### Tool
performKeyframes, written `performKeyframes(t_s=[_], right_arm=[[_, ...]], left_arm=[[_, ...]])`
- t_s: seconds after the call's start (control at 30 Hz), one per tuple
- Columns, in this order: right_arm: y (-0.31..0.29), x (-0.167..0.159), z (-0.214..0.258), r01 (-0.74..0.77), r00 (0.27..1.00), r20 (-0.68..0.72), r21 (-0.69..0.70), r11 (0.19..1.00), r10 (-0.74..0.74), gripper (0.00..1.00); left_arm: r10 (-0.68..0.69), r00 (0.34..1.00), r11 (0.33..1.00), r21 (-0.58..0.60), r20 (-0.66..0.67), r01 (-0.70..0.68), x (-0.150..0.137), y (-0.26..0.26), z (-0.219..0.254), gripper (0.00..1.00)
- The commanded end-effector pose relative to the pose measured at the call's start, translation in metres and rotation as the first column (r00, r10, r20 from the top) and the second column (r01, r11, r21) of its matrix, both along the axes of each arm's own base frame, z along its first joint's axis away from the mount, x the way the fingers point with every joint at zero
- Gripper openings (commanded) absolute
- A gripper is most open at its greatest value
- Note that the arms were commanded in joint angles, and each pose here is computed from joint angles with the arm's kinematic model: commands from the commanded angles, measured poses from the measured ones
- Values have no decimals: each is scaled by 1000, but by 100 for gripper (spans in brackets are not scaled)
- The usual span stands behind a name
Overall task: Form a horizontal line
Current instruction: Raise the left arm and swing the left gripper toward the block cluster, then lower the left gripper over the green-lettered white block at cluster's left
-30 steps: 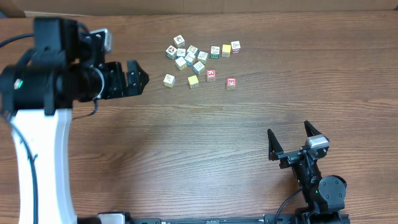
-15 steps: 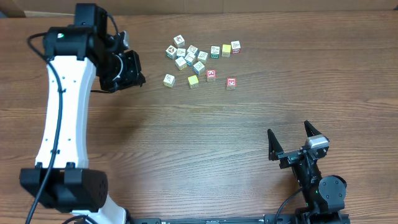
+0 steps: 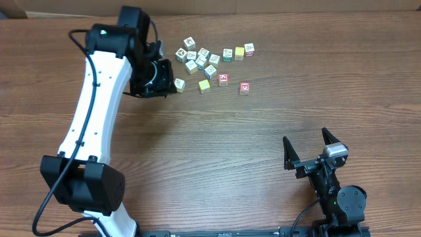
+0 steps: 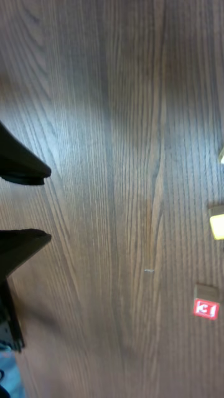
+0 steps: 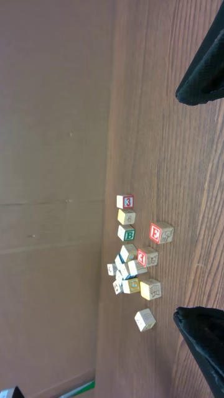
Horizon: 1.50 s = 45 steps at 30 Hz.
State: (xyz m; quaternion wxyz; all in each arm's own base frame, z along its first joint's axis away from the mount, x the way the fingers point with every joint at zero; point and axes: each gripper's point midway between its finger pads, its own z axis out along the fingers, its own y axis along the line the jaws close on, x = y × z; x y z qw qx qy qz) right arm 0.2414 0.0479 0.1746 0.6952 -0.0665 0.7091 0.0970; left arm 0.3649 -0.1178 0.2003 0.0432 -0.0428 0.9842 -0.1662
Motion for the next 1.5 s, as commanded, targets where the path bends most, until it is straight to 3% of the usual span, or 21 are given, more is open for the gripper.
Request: performKeyframes(t_s=[0.0, 0.1, 0.17, 0.33, 0.53, 0.63, 0.8, 1.3, 1.47], right_arm=[[0, 0, -2, 0, 1000, 2, -4, 1000, 0, 100], [0, 0, -2, 0, 1000, 2, -4, 1000, 0, 100], [0, 0, -2, 0, 1000, 2, -4, 1000, 0, 100], [0, 0, -2, 0, 1000, 2, -4, 1000, 0, 100], [0, 0, -2, 0, 1000, 2, -4, 1000, 0, 100], [0, 0, -2, 0, 1000, 2, -4, 1000, 0, 100], [0, 0, -2, 0, 1000, 2, -4, 1000, 0, 100], [0, 0, -2, 0, 1000, 2, -4, 1000, 0, 100], [0, 0, -2, 0, 1000, 2, -4, 1000, 0, 100]], left_arm=[[-7, 1000, 999, 39, 26, 6, 5, 0, 2, 22], [-8, 999, 999, 36, 35, 7, 7, -4, 2, 13], [-6, 999, 999, 37, 41, 4, 8, -4, 2, 13], [-4, 998, 999, 39, 65, 2, 14, -4, 3, 22], [-3, 993, 1000, 27, 122, 0, 27, -7, 7, 23], [-3, 991, 1000, 25, 133, 0, 30, -8, 7, 35], [-3, 989, 1000, 21, 149, 0, 34, -9, 8, 33], [61, 941, 996, 41, 334, -79, 79, -3, 22, 20], [69, 934, 982, 140, 351, -125, 85, 12, 16, 24]])
